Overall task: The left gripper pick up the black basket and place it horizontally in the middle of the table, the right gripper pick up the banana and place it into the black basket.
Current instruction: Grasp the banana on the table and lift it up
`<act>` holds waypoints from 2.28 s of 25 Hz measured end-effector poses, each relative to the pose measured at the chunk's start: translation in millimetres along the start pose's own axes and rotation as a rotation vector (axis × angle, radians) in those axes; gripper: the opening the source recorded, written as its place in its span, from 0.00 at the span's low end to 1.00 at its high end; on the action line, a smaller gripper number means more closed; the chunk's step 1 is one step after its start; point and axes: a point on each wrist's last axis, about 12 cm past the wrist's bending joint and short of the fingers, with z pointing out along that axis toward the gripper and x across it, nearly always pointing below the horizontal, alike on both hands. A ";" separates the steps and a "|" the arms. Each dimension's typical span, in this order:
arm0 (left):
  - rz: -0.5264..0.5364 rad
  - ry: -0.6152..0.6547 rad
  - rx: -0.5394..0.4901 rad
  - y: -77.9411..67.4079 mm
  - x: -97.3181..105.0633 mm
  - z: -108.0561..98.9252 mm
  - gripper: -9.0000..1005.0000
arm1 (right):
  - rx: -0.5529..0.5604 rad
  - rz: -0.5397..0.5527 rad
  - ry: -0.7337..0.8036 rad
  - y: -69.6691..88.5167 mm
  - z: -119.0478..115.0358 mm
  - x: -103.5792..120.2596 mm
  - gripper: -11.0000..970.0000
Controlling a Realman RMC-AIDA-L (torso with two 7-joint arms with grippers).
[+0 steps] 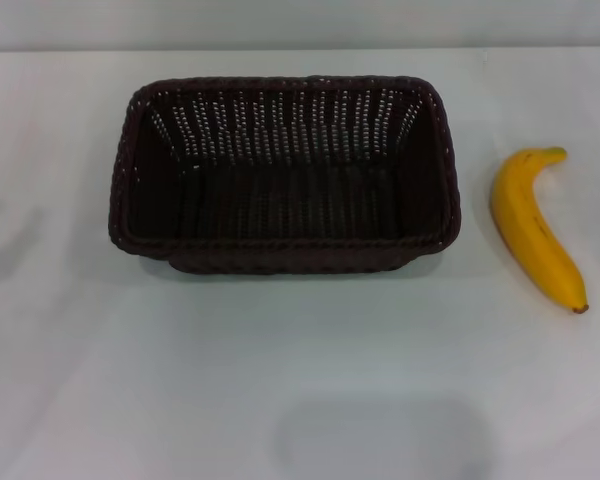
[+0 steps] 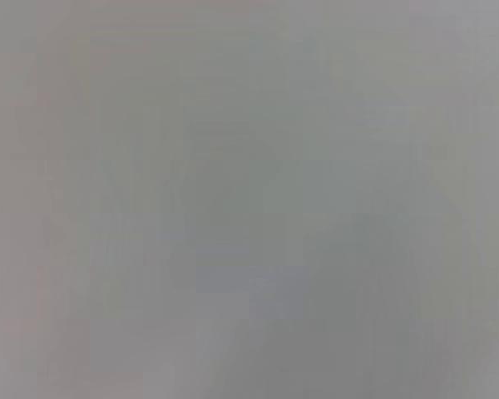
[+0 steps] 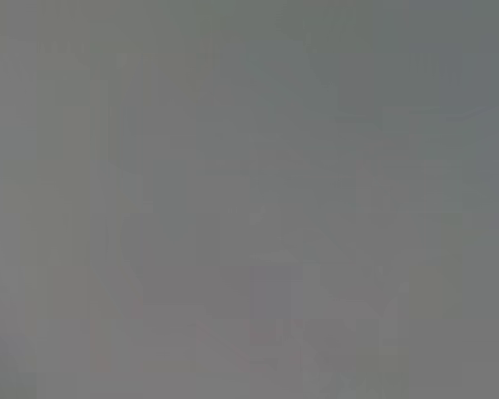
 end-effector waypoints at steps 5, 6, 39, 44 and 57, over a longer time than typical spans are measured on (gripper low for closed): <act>0.105 -0.172 -0.150 4.7 23.4 -27.2 0.88 | -0.129 -0.091 0.305 12.4 14.2 -50.2 0.77; 0.121 -0.187 -0.175 5.0 26.6 -30.5 0.88 | -0.146 -0.118 0.353 16.5 16.3 -58.2 0.77; 0.163 -0.198 -0.256 11.1 35.3 -16.2 0.88 | -0.072 -0.725 1.234 173.5 33.0 3.1 0.75; 0.154 -0.196 -0.251 10.8 35.6 -14.8 0.88 | -0.071 -0.728 1.248 173.2 40.6 13.9 0.75; 0.143 -0.197 -0.250 10.9 35.4 -14.9 0.88 | -0.046 -0.743 1.262 166.4 53.8 28.8 0.74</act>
